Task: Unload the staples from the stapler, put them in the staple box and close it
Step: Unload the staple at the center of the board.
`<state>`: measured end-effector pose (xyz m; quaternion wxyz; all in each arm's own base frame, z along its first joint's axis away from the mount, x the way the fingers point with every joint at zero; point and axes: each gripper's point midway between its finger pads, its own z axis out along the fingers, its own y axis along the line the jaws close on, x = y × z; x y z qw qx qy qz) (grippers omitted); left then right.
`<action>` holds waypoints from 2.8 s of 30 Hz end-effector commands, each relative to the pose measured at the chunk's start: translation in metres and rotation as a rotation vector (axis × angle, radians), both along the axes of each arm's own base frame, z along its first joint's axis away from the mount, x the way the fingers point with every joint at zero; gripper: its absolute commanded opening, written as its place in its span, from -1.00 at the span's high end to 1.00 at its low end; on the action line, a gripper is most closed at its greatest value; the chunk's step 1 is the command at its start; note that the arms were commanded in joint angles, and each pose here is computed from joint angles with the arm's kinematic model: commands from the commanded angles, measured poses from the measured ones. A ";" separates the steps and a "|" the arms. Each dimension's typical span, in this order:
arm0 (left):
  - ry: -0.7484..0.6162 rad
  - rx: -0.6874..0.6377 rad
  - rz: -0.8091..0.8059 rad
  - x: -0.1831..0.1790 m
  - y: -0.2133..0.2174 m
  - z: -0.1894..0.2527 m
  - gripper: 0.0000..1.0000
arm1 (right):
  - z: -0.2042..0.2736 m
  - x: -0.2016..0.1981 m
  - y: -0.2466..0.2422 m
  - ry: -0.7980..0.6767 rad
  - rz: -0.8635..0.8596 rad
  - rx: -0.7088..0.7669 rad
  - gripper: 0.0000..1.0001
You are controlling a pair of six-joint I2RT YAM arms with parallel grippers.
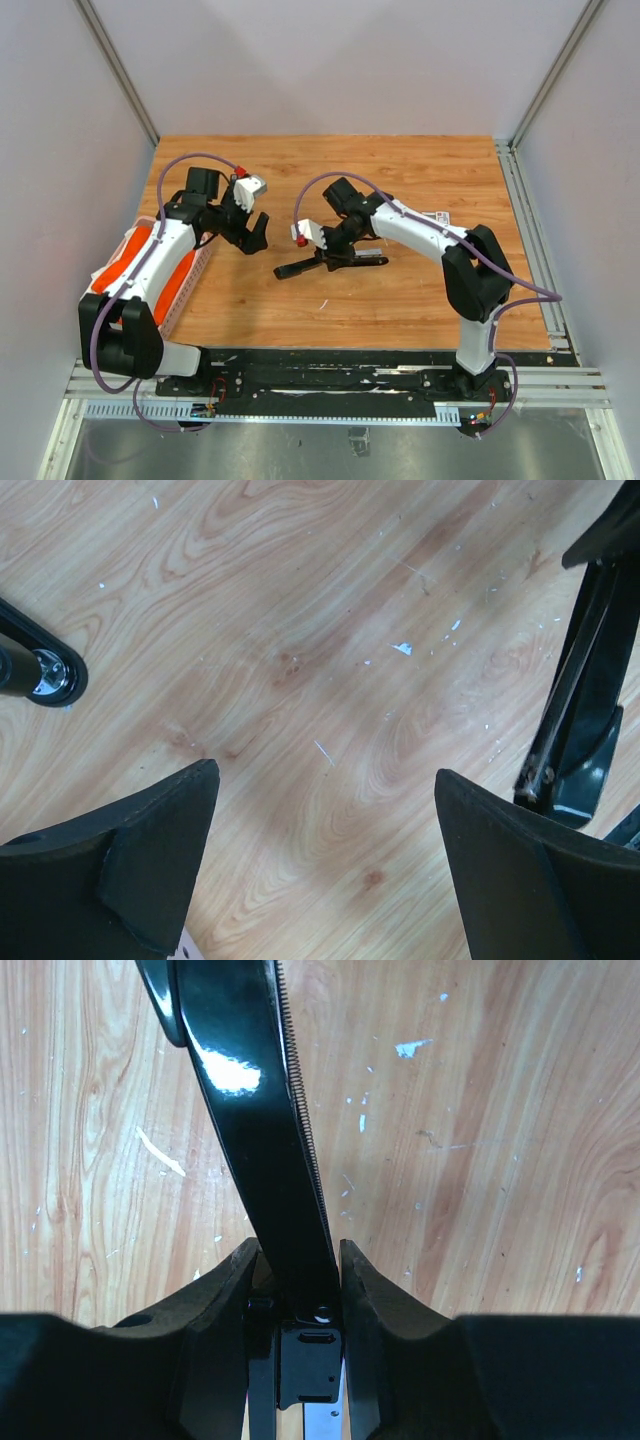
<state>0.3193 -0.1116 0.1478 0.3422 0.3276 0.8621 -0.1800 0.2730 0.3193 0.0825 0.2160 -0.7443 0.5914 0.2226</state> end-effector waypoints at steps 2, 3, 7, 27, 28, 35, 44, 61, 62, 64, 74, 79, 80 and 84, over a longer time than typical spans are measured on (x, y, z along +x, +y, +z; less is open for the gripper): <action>-0.044 -0.003 -0.001 0.002 0.002 0.004 -0.87 | 0.015 -0.021 -0.008 0.211 -0.011 -0.007 0.99; -0.044 -0.002 -0.002 0.002 0.002 0.004 -0.88 | 0.015 -0.023 -0.008 0.230 -0.015 -0.011 0.99; -0.044 -0.003 -0.001 0.001 0.002 0.002 -0.88 | 0.015 -0.030 -0.009 0.326 -0.036 -0.054 0.99; -0.058 -0.008 0.016 0.002 0.005 0.002 -0.89 | -0.006 -0.049 -0.003 0.650 -0.061 -0.117 0.99; -0.058 -0.009 0.015 0.002 0.005 0.002 -0.89 | -0.008 -0.049 -0.003 0.663 -0.059 -0.124 0.99; -0.056 -0.011 0.019 0.002 0.006 0.001 -0.89 | -0.015 -0.040 -0.003 0.675 -0.056 -0.145 0.99; -0.058 -0.006 0.030 0.004 0.007 -0.002 -0.89 | -0.004 -0.017 -0.004 0.493 -0.068 -0.145 0.99; -0.136 0.013 0.105 0.015 0.018 0.008 -0.90 | 0.015 0.089 -0.025 -0.274 -0.262 -0.166 0.99; -0.144 0.015 0.110 0.016 0.019 0.010 -0.90 | 0.011 0.096 -0.031 -0.333 -0.270 -0.185 0.99; -0.159 0.020 0.118 0.019 0.021 0.012 -0.92 | 0.014 0.114 -0.034 -0.463 -0.278 -0.191 0.99; -0.233 -0.068 -0.025 0.055 -0.009 0.047 -0.97 | 0.041 0.159 -0.027 -0.853 -0.334 -0.093 0.99; -0.195 -0.062 -0.154 0.085 -0.041 0.036 -0.96 | 0.058 0.175 -0.027 -1.025 -0.388 -0.037 0.99; -0.191 -0.065 -0.182 0.091 -0.048 0.037 -0.96 | 0.062 0.177 -0.028 -1.048 -0.402 -0.026 0.99; -0.131 -0.122 -0.277 0.104 -0.073 0.031 -0.96 | 0.070 0.179 -0.029 -1.092 -0.435 0.009 0.99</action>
